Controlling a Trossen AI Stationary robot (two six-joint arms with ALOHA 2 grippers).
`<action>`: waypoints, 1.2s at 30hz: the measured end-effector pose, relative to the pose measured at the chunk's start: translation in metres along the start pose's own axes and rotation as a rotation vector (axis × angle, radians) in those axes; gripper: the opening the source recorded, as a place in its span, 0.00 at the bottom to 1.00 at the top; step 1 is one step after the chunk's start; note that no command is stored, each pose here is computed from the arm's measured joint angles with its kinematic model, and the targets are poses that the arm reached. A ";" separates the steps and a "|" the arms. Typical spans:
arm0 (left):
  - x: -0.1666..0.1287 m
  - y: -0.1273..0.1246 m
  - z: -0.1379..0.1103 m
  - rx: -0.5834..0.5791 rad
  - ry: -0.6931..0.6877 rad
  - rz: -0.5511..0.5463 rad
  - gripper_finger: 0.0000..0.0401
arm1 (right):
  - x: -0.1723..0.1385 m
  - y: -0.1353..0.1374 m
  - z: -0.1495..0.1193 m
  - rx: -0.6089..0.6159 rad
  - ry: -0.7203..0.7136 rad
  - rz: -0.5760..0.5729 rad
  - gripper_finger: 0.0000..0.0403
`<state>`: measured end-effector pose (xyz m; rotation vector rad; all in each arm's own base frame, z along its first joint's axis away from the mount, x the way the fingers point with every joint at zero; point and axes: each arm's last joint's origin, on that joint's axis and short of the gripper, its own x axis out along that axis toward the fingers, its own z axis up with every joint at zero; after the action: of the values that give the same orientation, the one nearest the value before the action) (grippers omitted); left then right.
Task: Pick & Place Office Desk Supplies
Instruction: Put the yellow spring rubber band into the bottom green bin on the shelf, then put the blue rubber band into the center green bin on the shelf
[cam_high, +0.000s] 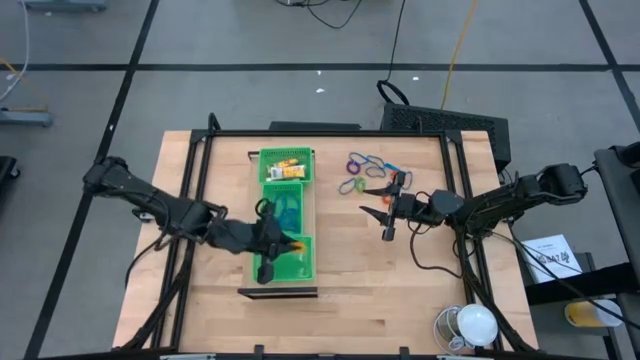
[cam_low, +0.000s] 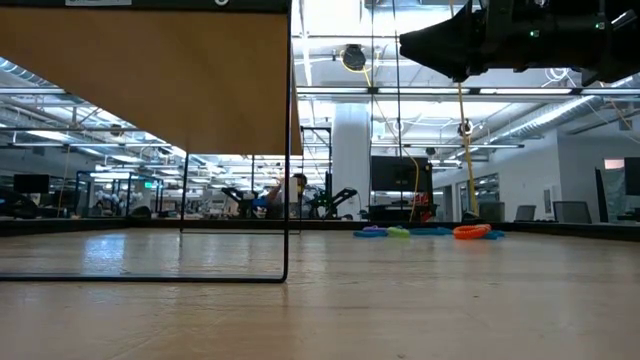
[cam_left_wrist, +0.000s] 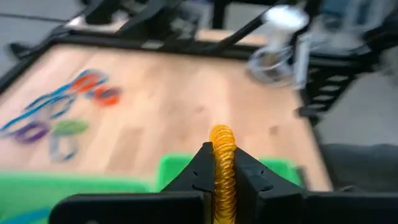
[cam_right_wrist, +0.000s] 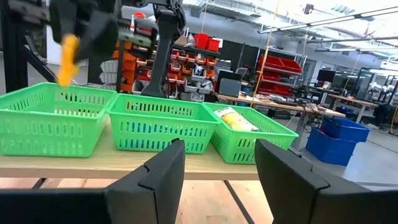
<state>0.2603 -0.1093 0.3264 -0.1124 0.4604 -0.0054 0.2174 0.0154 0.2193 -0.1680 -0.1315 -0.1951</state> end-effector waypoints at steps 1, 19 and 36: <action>0.000 0.000 -0.004 -0.003 0.015 0.025 0.07 | 0.000 0.000 0.000 0.002 0.000 0.000 0.46; -0.001 -0.002 -0.012 -0.030 0.066 0.019 0.27 | 0.000 0.000 0.000 0.001 0.004 0.001 0.46; -0.063 0.014 -0.003 0.120 -0.131 0.053 0.54 | 0.003 -0.024 -0.020 0.153 0.172 -0.158 0.46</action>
<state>0.2017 -0.0941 0.3502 0.0175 0.3316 0.0262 0.2179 -0.0125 0.2037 0.0127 0.0122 -0.3545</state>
